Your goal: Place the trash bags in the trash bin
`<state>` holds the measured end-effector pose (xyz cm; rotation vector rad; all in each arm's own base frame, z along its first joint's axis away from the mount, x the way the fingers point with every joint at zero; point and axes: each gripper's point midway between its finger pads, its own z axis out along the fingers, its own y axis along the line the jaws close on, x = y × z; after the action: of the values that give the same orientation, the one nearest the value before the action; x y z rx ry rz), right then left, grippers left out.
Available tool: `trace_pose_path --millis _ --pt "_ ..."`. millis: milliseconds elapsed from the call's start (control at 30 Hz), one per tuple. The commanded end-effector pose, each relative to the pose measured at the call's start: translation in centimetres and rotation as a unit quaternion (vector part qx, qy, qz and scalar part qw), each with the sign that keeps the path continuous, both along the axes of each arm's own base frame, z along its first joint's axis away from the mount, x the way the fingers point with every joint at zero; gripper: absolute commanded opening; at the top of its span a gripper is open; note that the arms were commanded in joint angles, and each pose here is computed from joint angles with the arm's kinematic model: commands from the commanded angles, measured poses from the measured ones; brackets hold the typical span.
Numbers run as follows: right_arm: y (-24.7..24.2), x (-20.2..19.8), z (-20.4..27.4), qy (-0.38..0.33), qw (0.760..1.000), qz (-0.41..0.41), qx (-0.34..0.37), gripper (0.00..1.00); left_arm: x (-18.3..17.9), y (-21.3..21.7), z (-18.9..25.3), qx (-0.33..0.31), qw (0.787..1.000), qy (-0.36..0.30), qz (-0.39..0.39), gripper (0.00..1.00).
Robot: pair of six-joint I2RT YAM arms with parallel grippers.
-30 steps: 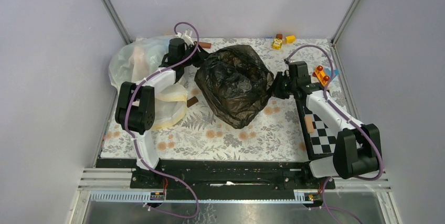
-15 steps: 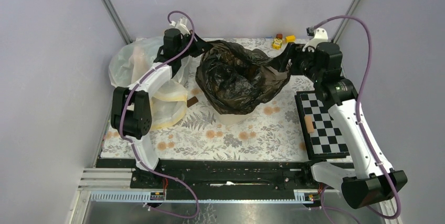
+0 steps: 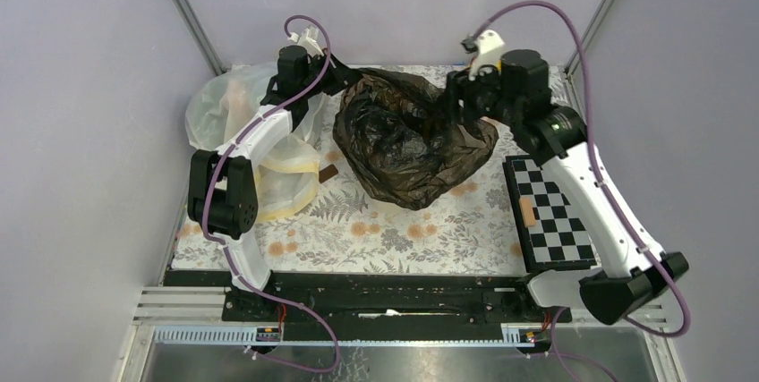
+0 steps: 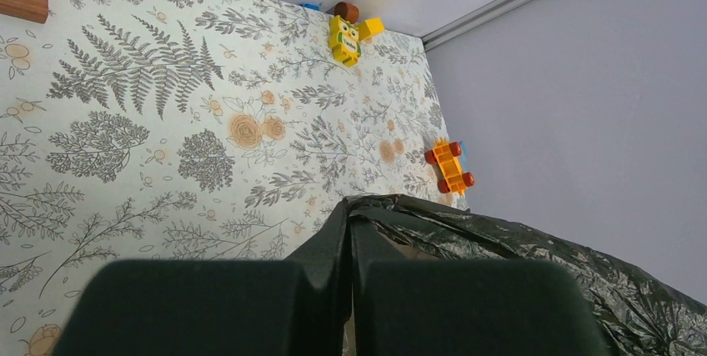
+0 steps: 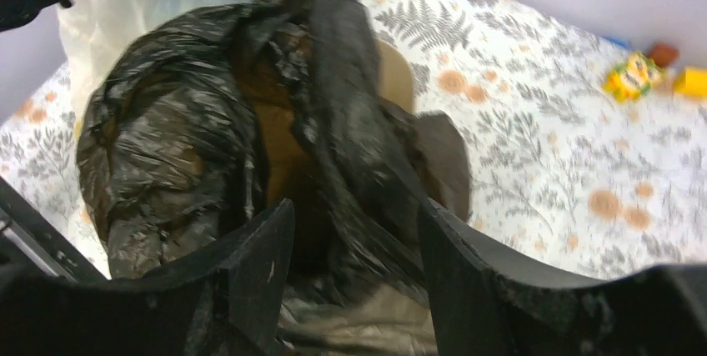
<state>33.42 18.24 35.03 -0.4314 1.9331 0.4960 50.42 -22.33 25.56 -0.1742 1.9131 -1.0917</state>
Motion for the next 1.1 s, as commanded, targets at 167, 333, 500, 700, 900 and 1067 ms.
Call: trace_pose_path --millis 167,333,500,700,900,1067 --pt "4.3 1.4 0.5 -0.073 0.985 0.078 -0.138 0.62 0.7 0.4 1.9 0.012 1.0 -0.026 0.009 0.0" --pt "5.2 1.8 -0.5 -0.066 0.98 0.088 -0.164 0.62 0.9 0.5 1.4 0.019 1.0 -0.015 0.012 0.0" --pt "4.8 3.2 -1.8 -0.048 0.977 0.068 -0.194 0.64 1.0 0.4 1.3 0.019 1.0 -0.014 0.01 0.0" --pt "4.2 5.0 -2.8 -0.036 0.973 0.035 -0.226 0.57 1.1 0.5 1.1 0.025 1.0 -0.014 0.009 0.0" --pt "3.4 7.1 -1.8 -0.044 0.974 -0.02 -0.223 0.32 1.3 0.5 0.8 0.03 0.999 -0.013 0.009 0.0" --pt "2.7 9.2 -0.9 -0.009 0.993 -0.033 -0.117 0.22 1.3 0.5 0.0 0.036 0.999 -0.007 0.009 0.0"
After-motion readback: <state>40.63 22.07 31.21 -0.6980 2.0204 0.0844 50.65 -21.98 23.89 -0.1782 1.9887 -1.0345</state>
